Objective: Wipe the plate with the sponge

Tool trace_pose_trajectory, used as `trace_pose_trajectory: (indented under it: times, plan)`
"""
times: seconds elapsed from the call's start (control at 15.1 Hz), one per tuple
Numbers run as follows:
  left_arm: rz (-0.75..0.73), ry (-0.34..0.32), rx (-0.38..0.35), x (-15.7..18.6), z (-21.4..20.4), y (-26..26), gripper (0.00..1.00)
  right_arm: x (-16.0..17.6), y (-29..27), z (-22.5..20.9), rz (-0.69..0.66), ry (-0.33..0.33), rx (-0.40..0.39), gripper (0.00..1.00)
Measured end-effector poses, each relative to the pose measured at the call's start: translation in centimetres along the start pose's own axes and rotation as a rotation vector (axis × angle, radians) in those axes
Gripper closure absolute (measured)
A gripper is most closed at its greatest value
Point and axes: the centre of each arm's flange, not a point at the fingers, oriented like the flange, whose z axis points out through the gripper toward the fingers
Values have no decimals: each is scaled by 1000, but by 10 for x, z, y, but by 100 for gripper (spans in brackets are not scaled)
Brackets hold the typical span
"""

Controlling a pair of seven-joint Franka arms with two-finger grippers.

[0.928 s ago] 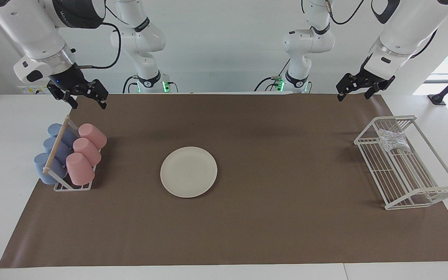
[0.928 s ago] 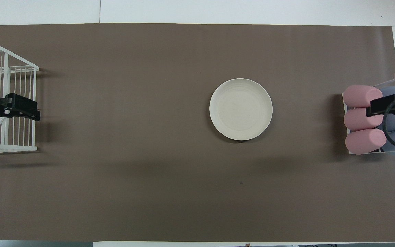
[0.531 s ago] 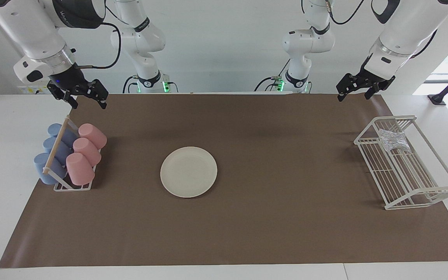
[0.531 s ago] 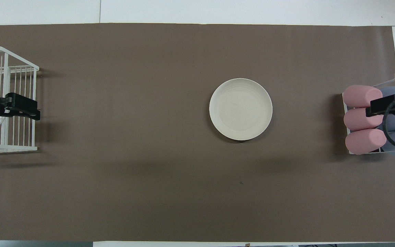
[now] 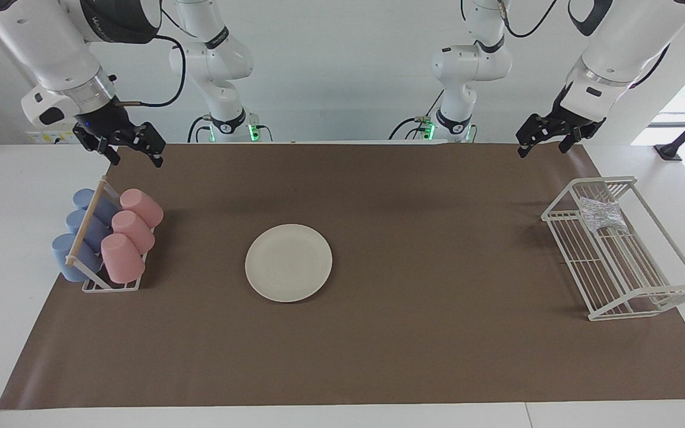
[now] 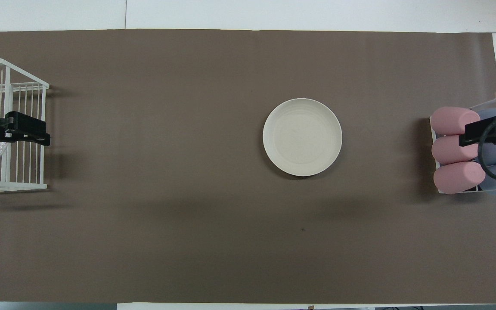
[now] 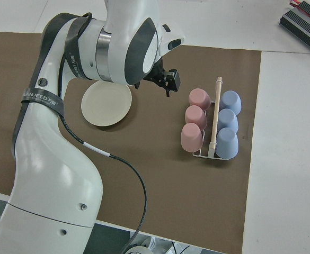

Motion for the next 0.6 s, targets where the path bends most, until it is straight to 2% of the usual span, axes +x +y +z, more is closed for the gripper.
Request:
trace_pose_trajectory:
  times: [0.13, 0.27, 0.6]
  plan:
    - [-1, -1, 40, 1, 6, -3, 0, -3, 0, 2, 109, -28, -5, 0]
    - [0, -6, 117, 4, 19, -7, 0, -7, 0, 4, 210, -59, -13, 0]
    - [60, 4, 405, 22, 88, 3, 0, -10, 0, 5, 436, -74, -26, 0]
